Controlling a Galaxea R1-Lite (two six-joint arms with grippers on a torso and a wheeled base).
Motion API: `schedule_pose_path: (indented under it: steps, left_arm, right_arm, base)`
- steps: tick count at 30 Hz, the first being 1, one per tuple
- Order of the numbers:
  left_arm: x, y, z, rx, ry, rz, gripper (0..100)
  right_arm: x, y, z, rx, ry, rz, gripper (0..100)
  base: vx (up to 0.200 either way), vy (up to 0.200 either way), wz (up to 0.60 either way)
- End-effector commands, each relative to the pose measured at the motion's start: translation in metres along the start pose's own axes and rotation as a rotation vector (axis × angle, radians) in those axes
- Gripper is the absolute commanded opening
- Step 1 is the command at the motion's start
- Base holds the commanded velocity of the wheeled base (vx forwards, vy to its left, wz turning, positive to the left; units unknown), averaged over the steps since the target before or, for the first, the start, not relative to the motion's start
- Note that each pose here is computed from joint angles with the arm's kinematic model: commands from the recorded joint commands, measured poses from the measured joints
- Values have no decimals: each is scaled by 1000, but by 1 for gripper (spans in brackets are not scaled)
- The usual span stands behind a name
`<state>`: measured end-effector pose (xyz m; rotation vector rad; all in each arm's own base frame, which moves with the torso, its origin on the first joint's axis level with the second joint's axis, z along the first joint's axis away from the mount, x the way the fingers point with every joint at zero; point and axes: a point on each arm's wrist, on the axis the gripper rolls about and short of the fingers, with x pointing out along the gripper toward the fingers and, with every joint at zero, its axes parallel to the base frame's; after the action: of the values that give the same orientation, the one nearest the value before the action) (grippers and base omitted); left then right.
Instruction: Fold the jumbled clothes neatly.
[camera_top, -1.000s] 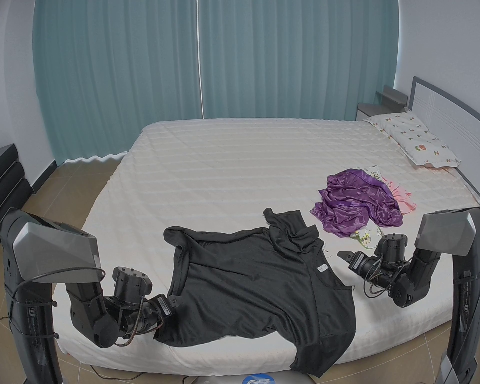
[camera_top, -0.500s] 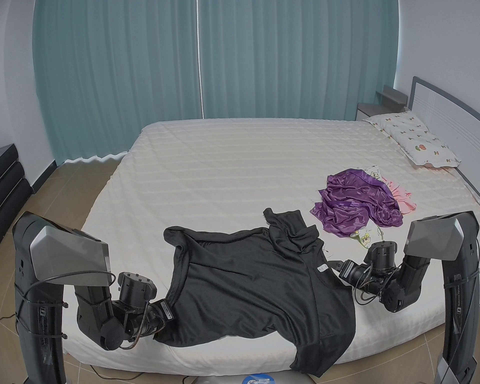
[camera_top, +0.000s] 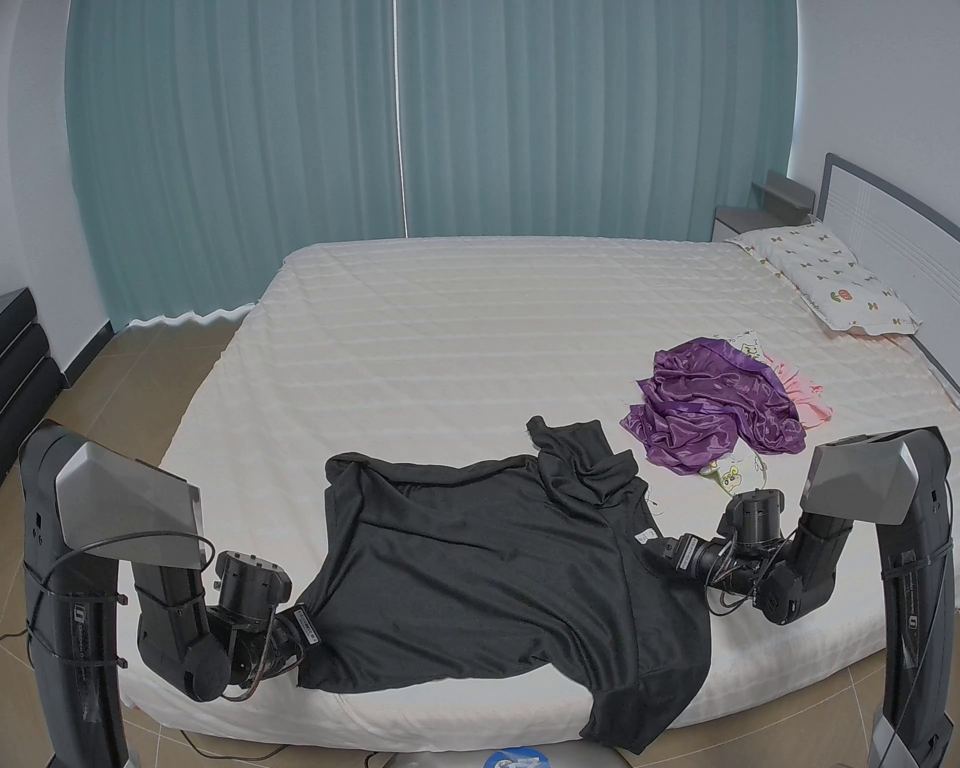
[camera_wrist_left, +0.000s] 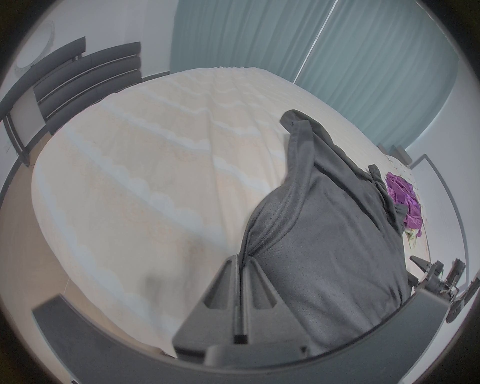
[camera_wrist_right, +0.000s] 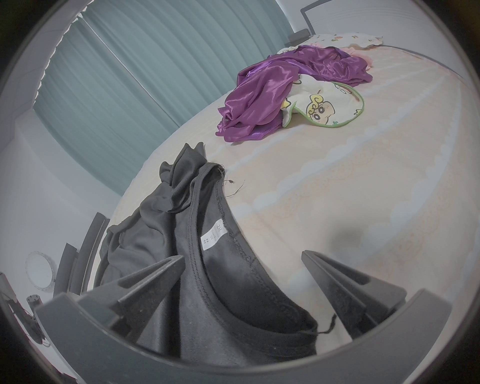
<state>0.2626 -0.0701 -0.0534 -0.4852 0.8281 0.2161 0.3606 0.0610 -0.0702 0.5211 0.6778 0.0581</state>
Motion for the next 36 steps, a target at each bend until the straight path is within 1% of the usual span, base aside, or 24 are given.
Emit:
schedule_pose_path:
  steps: [1,6,8,12,14,20,21,24,27,30,31,33,34,35,36]
  left_arm:
    - [0,7,5,-15,-9,22,0]
    - [-1,11,11,-28,-25,28,0]
    - [-1,12,12,-26,-29,32,0]
    - [-4,13,17,-31,-42,25,0]
    - [-4,12,18,-31,-45,23,0]
    - [-4,14,20,-39,-51,22,0]
    - [-4,14,21,-40,-51,23,0]
    - [-4,15,21,-43,-53,26,0]
    - [-4,17,23,-41,-55,31,0]
    - [-6,19,25,-31,-59,36,0]
    - [-7,22,25,-23,-55,45,0]
    - [-10,25,22,5,-36,60,0]
    - [-10,25,21,10,-35,61,0]
    - [-12,28,17,38,-17,72,0]
    - [-12,28,17,41,-14,72,0]
  right_arm:
    - [-4,-3,-2,-10,3,-8,100]
    - [-18,-6,17,5,-47,-7,100]
    - [-26,-10,20,11,-44,-9,100]
    - [-31,-17,10,-9,7,-18,100]
    - [-30,-17,6,-15,17,-17,100]
    - [-18,-1,-13,-58,69,18,100]
    - [-15,1,-17,-64,79,22,0]
    - [-13,1,-18,-68,86,23,0]
    - [-12,-1,-13,-57,71,19,0]
    - [-12,-7,-1,-40,23,8,0]
    - [-14,-10,8,-31,-7,5,0]
    - [-18,-12,24,-17,-53,12,0]
    - [-18,-12,27,-15,-61,14,0]
    - [-22,-13,38,-7,-92,21,0]
    - [-22,-13,39,-7,-93,22,0]
  base:
    - [0,0,0]
    - [0,0,0]
    - [0,0,0]
    - [0,0,0]
    - [0,0,0]
    - [0,0,0]
    - [0,0,0]
    - [0,0,0]
    - [0,0,0]
    - [0,0,0]
    - [0,0,0]
    - [0,0,0]
    - [0,0,0]
    - [0,0,0]
    - [0,0,0]
